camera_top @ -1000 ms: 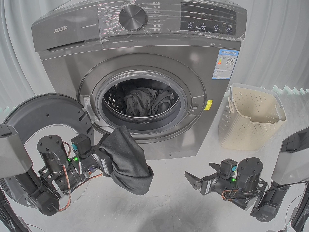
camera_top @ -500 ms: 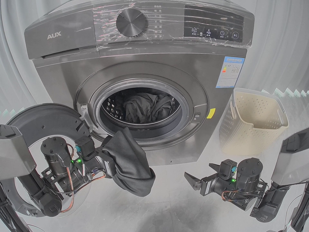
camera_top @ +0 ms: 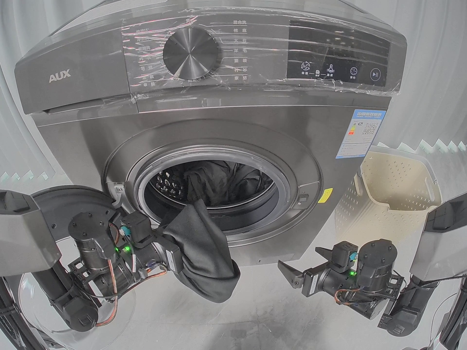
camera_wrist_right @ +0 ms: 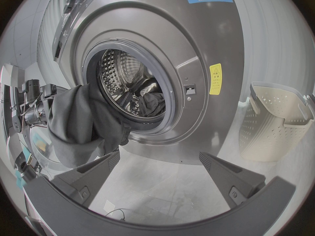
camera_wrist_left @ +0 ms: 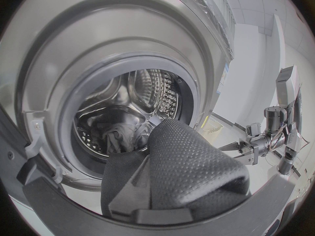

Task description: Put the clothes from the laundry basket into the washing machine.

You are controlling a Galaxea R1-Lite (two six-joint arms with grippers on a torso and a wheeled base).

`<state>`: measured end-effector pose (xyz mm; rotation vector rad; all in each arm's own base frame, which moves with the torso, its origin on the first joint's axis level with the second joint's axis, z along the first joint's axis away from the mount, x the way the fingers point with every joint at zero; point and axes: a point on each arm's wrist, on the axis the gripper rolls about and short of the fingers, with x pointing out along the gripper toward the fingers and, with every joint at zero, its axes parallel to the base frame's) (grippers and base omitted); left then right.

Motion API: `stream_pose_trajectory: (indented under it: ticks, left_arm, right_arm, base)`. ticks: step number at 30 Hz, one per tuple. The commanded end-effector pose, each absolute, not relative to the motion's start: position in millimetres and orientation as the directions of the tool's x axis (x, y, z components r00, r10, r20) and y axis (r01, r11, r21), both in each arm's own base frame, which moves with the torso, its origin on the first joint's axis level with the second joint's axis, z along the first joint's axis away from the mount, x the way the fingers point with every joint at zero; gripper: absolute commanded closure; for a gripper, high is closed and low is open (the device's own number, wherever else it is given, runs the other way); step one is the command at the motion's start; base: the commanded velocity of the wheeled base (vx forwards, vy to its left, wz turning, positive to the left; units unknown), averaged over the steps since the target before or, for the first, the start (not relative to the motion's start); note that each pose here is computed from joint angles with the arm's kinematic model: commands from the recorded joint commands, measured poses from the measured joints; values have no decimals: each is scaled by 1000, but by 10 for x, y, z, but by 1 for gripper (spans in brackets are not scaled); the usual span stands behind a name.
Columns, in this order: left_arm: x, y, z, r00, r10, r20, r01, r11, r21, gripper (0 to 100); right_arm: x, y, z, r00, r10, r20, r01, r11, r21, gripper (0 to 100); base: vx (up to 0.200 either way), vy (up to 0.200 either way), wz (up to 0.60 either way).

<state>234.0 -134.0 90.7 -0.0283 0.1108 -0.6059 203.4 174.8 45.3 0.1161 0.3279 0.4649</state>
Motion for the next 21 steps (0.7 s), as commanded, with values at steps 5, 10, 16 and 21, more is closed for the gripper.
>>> stream_pose_trajectory:
  ticks: [5, 10, 16, 21]
  left_arm:
    - [2373, -1594, 703, 784, -603, -148, 601, 797, -62, 100]
    - [2661, -1735, 634, 790, -603, -110, 600, 797, -67, 100]
    - [3025, -1950, 563, 795, -605, -35, 601, 795, -86, 100]
    - [3230, -2058, 507, 804, -594, 6, 593, 801, -88, 100]
  right_arm:
    - [1934, 1812, 521, 837, 481, -262, -446, 876, 184, 0]
    - [1912, 1812, 538, 836, 484, -259, -449, 874, 184, 0]
    - [1893, 1833, 538, 831, 493, -259, -459, 869, 184, 0]
    - [1894, 1839, 533, 830, 494, -259, -460, 869, 184, 0]
  base:
    - [0, 0, 0]
    - [0, 0, 0]
    - [0, 0, 0]
    - [0, 0, 0]
